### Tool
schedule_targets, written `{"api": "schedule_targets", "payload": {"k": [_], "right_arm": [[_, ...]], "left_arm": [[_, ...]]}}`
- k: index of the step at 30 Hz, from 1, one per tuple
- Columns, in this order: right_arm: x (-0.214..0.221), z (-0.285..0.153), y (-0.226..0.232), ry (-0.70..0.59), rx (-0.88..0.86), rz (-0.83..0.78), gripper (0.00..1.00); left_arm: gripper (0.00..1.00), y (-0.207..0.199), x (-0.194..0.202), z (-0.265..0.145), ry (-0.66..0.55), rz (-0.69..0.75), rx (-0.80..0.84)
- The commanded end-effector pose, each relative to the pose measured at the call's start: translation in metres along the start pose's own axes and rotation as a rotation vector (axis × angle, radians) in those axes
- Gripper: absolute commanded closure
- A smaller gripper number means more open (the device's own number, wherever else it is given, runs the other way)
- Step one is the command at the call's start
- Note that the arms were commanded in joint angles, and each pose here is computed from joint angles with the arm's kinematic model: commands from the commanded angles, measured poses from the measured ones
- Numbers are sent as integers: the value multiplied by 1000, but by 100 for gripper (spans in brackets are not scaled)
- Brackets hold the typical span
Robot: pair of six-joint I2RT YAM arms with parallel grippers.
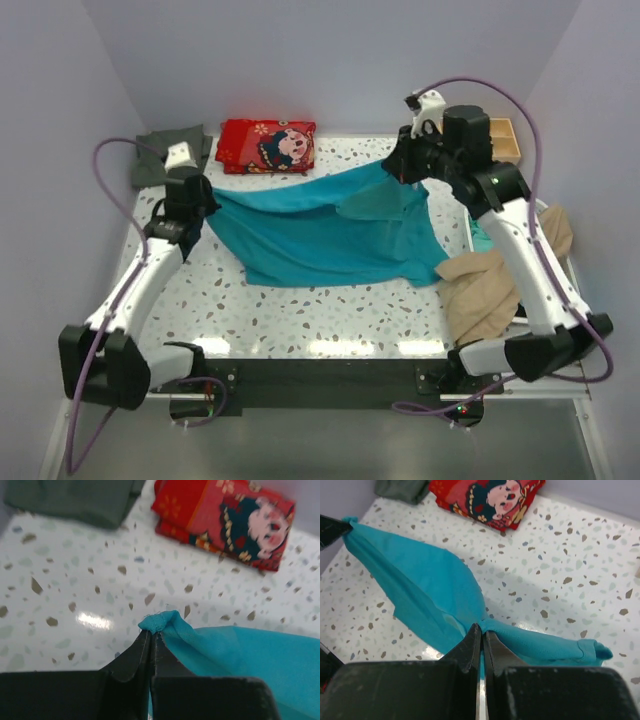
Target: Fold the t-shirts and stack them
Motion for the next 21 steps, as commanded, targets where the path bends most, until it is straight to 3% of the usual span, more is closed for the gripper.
{"api": "schedule_targets", "payload": {"k": [1, 11, 16, 21], "right_arm": [[-4, -54, 15, -105, -33, -26, 100], [7, -159, 62, -244, -318, -41, 100], [17, -205, 82, -309, -463, -43, 100], [32, -247, 97, -361, -533, -28, 100]], "left_arm": [[100, 6, -64, -72, -189, 1, -45], [100, 16, -105, -203, -301, 23, 154], [100, 32, -99, -266, -286, 43, 230], [100, 56, -99, -334, -403, 4, 233]]}}
Point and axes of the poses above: each gripper's point midway between its finger pads, its own z axis out along the fingers, its own y axis along the line the jaws close on, x = y × z, the point moved 10 cm from there along -z, back along the fingers, and after that the axes turned 4 degrees about -z, right-handed, at the moved point
